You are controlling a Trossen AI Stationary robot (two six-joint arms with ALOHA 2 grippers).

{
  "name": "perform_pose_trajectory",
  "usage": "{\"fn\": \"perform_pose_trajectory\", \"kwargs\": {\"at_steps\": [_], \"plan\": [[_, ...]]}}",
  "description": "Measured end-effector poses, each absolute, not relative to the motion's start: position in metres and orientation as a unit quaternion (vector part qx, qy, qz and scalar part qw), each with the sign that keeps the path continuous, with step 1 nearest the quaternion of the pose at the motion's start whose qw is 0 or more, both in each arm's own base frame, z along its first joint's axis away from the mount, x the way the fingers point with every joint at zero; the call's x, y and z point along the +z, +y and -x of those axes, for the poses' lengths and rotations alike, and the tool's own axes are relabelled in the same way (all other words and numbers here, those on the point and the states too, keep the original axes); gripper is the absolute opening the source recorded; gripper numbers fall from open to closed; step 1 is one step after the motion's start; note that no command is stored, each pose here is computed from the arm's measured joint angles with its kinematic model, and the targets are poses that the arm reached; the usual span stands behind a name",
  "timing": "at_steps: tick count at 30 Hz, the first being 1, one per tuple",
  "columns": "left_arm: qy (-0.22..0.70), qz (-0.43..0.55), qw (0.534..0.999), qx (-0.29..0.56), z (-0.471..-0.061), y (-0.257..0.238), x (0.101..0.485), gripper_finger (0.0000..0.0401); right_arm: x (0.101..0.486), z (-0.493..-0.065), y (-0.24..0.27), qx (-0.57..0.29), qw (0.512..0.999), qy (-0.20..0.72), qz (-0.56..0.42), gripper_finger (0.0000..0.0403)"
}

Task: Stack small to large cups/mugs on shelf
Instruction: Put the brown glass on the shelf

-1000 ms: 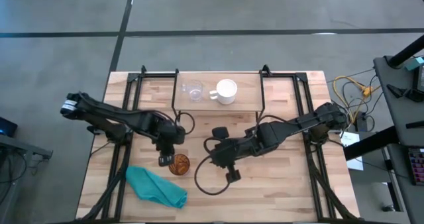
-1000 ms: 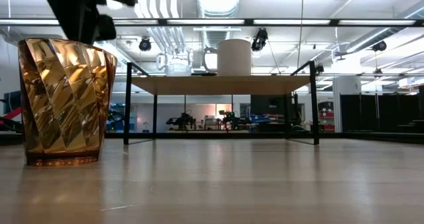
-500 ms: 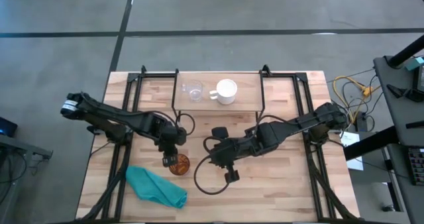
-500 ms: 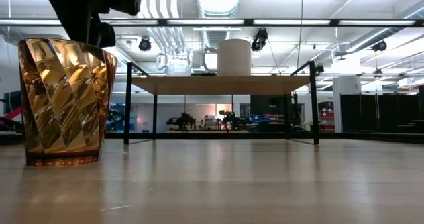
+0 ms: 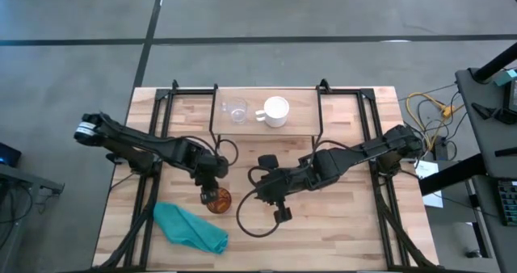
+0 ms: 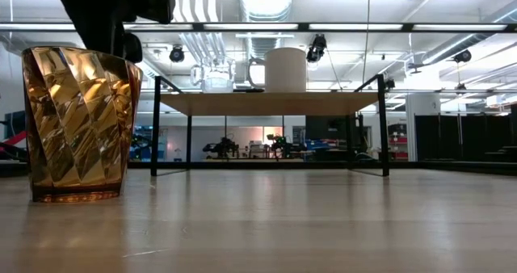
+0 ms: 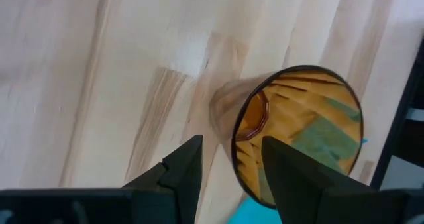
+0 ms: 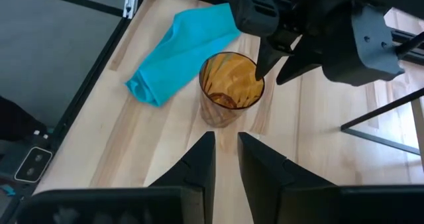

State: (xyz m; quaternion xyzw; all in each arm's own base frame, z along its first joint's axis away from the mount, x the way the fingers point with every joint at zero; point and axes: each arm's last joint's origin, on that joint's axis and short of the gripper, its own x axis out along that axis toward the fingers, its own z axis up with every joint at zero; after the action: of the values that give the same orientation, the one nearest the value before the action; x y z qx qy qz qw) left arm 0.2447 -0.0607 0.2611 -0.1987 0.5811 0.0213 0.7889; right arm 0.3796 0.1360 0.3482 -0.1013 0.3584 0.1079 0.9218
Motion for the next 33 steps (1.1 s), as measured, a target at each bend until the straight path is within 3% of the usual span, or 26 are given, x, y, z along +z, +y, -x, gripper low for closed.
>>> {"fn": "perform_pose_trajectory", "kwargs": {"at_steps": [16,27,33], "plan": [[0.607,0.19,0.771,0.031,-0.261,-0.064,0.239,0.0135,0.348,-0.38,0.136,0.108,0.922,0.359,0.102,0.0059],[0.591,0.21,0.779,0.005,-0.264,-0.067,0.243,0.0015,0.348,-0.379,0.137,0.12,0.918,0.356,0.13,0.0059],[0.567,0.218,0.794,-0.012,-0.269,-0.068,0.252,0.0006,0.348,-0.378,0.14,0.173,0.907,0.347,0.162,0.0059]]}}
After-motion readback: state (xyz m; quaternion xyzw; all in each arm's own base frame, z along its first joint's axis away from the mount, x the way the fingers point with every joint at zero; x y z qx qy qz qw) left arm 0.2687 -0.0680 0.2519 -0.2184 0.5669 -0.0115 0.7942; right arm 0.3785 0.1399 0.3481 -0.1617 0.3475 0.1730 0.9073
